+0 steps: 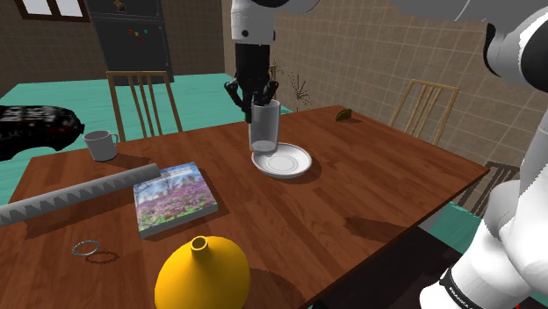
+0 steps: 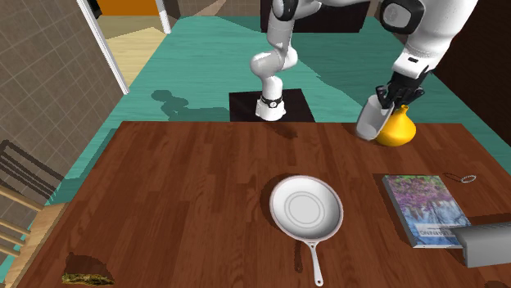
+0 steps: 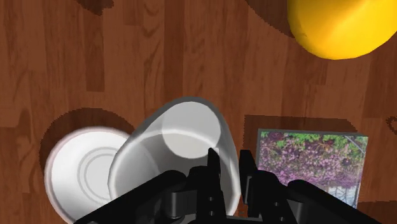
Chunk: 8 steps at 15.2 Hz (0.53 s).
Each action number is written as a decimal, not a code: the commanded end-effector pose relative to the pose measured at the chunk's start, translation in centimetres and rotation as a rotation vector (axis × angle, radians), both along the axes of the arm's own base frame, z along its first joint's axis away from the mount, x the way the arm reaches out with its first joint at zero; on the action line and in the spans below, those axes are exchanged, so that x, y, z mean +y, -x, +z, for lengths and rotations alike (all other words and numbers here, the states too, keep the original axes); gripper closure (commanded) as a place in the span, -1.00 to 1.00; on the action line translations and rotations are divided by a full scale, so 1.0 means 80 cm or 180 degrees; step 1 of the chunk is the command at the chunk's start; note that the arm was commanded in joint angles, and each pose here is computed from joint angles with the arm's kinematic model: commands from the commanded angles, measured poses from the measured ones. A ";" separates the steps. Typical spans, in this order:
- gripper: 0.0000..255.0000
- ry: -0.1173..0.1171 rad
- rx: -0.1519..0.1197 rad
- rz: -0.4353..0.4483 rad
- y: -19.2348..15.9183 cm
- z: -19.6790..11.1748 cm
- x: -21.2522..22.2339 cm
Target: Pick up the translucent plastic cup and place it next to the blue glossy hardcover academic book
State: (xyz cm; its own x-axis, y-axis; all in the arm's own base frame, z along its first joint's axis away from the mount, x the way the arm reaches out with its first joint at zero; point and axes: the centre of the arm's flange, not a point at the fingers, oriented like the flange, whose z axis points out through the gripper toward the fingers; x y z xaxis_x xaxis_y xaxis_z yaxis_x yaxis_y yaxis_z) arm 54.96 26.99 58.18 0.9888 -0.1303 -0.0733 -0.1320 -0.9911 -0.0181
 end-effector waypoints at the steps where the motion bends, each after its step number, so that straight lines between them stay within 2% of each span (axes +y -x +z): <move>1: 1.00 -0.0001 -0.0002 -0.0005 0.011 0.000 0.031; 3: 1.00 -0.0001 -0.0002 -0.0005 0.024 0.000 0.076; 8: 1.00 -0.0001 -0.0002 -0.0005 0.024 -0.033 0.076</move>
State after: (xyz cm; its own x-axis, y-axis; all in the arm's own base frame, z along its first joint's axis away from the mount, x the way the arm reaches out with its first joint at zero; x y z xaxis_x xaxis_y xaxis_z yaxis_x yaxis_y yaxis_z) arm 53.08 33.02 55.98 0.9886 -0.1313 -0.0736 -0.1329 -0.9910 -0.0180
